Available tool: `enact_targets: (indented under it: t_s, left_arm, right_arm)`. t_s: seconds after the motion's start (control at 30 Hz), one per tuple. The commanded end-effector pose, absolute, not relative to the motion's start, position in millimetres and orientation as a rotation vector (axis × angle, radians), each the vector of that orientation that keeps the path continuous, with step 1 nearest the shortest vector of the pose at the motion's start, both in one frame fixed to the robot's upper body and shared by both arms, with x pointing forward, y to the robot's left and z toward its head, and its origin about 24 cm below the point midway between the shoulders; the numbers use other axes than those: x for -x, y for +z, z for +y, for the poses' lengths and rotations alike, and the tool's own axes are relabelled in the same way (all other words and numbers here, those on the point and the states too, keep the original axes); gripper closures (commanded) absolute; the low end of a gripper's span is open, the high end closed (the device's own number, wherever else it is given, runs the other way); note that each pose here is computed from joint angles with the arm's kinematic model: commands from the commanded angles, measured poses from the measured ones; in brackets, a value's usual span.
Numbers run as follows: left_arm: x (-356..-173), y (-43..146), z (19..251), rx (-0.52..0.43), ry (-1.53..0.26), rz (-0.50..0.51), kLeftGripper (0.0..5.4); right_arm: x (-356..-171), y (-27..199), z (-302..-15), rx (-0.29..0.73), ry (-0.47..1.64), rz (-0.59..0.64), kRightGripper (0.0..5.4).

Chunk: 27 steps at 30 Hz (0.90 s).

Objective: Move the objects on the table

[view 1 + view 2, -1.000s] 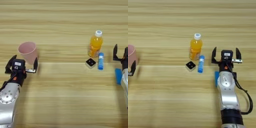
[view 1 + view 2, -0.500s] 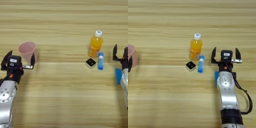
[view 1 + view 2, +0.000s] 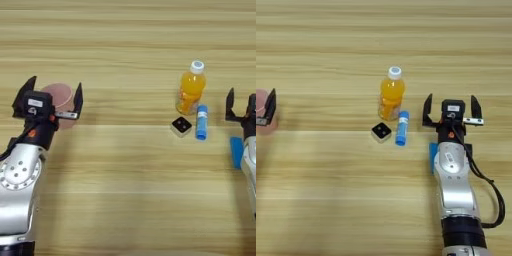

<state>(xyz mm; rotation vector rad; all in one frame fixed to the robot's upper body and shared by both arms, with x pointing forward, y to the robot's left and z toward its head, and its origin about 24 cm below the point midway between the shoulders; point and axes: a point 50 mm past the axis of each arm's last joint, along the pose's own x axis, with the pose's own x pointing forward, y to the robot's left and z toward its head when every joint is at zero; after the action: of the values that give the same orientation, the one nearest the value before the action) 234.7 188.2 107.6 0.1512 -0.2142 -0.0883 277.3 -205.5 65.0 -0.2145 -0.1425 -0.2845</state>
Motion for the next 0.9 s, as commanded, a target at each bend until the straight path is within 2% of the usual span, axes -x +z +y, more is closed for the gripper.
enact_targets:
  t_s: [0.03, 0.23, 0.43, 0.63, 0.9]
  left_arm:
    - [-238.1, 110.9, 178, -0.137, -0.131, -0.229, 0.03]
    - [-244.7, 115.5, 162, -0.087, -0.195, -0.241, 0.03]
    - [-261.0, 115.3, 137, -0.011, -0.254, -0.234, 0.03]
    - [-267.9, 117.5, 112, 0.010, -0.310, -0.258, 0.03]
    - [-277.8, 98.0, 90, 0.016, -0.357, -0.236, 0.03]
  right_arm:
    - [-280.8, 68, -207, 0.218, -0.279, -0.152, 0.00]
    - [-281.4, 67, -208, 0.219, -0.278, -0.151, 0.00]
    - [-281.3, 66, -210, 0.223, -0.277, -0.152, 0.00]
    - [-280.5, 66, -212, 0.223, -0.277, -0.152, 0.00]
    - [-279.7, 65, -213, 0.225, -0.274, -0.153, 0.00]
